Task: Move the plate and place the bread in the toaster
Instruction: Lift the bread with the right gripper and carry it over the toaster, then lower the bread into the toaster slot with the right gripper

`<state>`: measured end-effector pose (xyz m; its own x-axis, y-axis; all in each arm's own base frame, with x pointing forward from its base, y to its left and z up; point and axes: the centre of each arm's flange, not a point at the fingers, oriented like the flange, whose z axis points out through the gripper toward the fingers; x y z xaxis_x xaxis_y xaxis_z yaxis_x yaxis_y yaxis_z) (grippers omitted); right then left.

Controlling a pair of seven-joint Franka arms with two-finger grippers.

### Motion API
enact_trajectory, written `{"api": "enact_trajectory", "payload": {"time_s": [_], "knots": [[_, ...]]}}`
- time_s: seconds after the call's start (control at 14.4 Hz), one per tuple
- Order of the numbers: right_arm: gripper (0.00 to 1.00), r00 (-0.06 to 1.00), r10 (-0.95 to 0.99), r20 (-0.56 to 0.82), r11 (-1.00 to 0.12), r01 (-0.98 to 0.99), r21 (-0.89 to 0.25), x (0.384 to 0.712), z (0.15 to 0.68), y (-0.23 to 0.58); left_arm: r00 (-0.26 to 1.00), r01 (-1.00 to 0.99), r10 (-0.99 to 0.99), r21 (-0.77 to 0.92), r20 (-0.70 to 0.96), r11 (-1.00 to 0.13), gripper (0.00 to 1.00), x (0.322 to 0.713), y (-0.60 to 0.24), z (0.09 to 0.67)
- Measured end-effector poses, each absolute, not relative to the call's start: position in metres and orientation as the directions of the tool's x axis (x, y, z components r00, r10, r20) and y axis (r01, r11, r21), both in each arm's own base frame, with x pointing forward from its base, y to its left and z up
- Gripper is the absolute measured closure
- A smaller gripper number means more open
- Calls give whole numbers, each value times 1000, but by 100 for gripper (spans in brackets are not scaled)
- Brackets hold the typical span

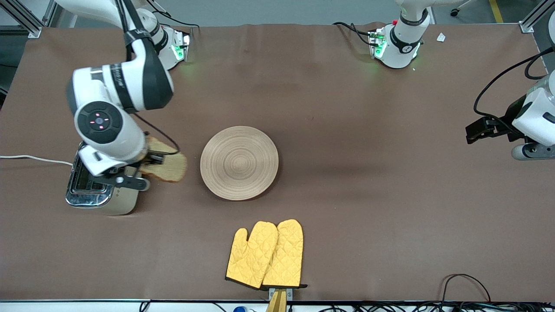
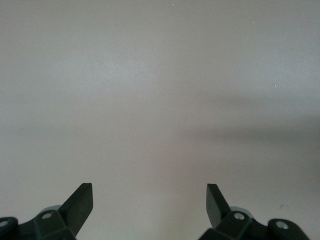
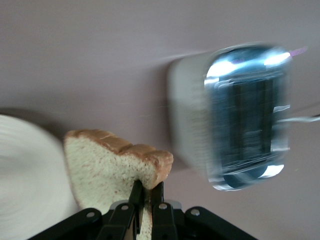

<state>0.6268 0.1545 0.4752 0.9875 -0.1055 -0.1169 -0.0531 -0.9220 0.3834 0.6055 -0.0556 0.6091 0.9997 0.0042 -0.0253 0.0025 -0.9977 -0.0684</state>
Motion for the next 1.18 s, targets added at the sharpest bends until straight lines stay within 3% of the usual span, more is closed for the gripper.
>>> {"api": "enact_trajectory", "payload": {"time_s": [0.42, 0.77, 1.18], "knots": [[89, 969, -53, -242, -723, 130, 678, 637, 476, 73, 999, -15, -13, -69, -32, -997, 0, 604, -54, 607], [89, 953, -61, -296, -647, 188, 739, 658, 414, 52, 999, 6, 7, -60, -31, -998, 0, 584, -49, 621], [89, 948, -41, -316, -651, 215, 728, 660, 394, 63, 998, -15, -11, -60, -63, -998, 0, 553, -45, 619]]}}
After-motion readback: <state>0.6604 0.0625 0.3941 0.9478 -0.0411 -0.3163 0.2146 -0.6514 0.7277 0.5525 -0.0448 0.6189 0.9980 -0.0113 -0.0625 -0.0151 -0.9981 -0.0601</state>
